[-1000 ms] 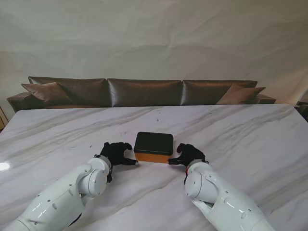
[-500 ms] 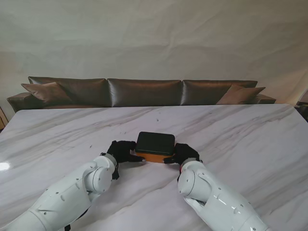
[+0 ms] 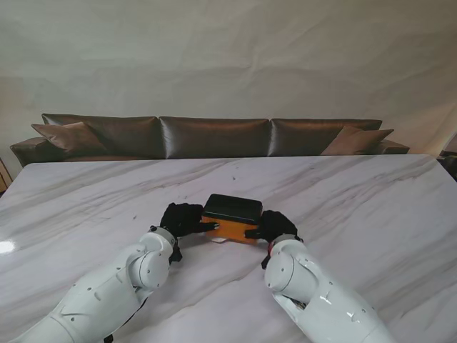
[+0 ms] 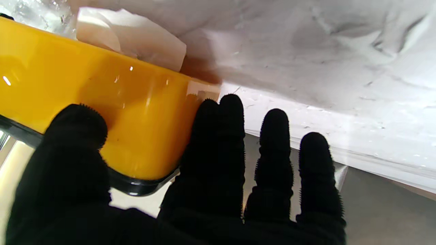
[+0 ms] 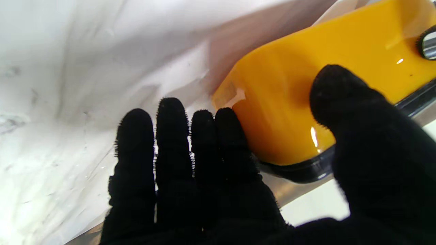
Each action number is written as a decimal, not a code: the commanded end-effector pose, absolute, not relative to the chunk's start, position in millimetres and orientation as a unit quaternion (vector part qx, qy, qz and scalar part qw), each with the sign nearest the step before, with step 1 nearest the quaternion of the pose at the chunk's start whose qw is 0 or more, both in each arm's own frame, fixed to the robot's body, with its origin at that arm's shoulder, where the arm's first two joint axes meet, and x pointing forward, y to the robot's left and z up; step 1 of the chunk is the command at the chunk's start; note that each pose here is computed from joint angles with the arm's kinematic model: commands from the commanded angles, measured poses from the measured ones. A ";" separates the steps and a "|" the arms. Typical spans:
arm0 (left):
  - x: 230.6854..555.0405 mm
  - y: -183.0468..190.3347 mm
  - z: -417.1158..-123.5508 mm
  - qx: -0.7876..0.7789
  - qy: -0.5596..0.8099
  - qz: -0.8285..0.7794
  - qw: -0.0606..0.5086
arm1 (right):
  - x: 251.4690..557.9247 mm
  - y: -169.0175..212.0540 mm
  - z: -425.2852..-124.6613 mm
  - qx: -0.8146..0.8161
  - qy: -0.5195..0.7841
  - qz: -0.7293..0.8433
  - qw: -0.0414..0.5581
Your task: Refill a tissue box and feed the first sheet
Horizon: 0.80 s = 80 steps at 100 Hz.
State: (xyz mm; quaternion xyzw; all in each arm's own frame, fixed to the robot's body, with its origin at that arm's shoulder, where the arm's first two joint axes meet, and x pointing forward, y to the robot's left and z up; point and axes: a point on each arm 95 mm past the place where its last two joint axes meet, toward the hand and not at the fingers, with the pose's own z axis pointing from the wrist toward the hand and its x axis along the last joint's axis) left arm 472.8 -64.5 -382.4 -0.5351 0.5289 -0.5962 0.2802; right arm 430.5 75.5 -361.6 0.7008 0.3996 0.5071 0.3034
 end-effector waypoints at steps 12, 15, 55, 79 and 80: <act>468.1 -90.0 -361.7 -0.521 0.522 -0.626 0.251 | 428.0 95.1 -338.8 0.687 0.387 0.544 0.286; 467.7 -90.0 -360.0 -0.520 0.522 -0.627 0.251 | 427.7 95.3 -336.6 0.686 0.385 0.546 0.287; 462.6 -84.5 -340.0 -0.525 0.499 -0.641 0.253 | 423.9 98.0 -317.9 0.687 0.365 0.563 0.279; 462.6 -76.1 -342.7 -0.547 0.491 -0.630 0.250 | 426.0 93.7 -319.1 0.709 0.359 0.547 0.265; 462.8 -75.7 -343.2 -0.548 0.490 -0.630 0.250 | 426.2 93.4 -319.5 0.709 0.359 0.546 0.264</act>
